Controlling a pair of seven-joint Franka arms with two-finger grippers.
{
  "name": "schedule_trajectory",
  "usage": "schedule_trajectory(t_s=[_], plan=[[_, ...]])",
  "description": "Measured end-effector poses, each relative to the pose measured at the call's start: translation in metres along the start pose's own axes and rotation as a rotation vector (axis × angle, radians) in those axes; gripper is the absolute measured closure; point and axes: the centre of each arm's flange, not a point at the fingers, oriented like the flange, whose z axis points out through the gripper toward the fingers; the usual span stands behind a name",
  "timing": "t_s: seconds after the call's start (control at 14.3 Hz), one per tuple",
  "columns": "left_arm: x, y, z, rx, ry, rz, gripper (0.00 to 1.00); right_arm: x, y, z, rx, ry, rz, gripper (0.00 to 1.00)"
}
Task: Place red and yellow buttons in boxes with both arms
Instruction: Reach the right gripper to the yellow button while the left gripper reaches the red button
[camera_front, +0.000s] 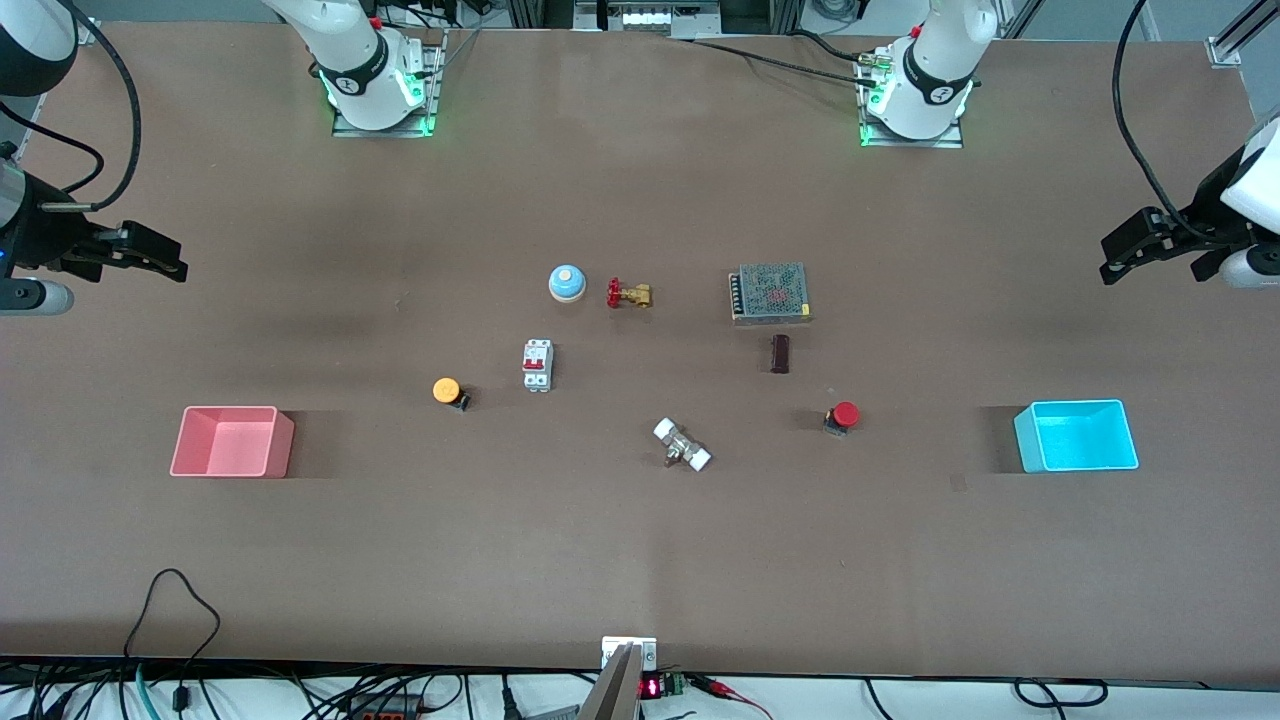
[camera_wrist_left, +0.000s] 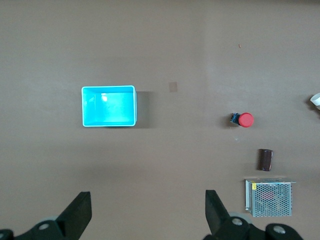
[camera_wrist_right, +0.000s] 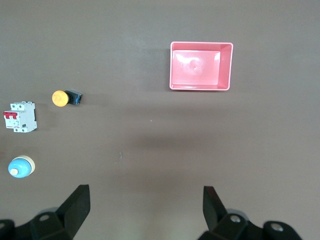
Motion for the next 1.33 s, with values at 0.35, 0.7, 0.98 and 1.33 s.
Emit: schedule_trajectory(t_s=[0.35, 0.7, 0.98, 1.33], plan=[[0.000, 0.000, 0.002, 0.000, -0.004, 0.000, 0.00, 0.000, 0.000, 0.000, 0.000, 0.000, 0.000, 0.00], [-0.001, 0.001, 0.008, 0.000, -0.017, 0.002, 0.00, 0.003, -0.007, 0.002, -0.001, 0.005, -0.011, 0.00], [0.014, 0.016, 0.044, -0.002, -0.064, 0.029, 0.00, 0.019, -0.013, 0.024, -0.005, 0.000, -0.021, 0.00], [0.046, 0.047, 0.121, -0.008, -0.164, 0.081, 0.00, 0.048, -0.053, 0.081, 0.078, -0.043, -0.029, 0.00]])
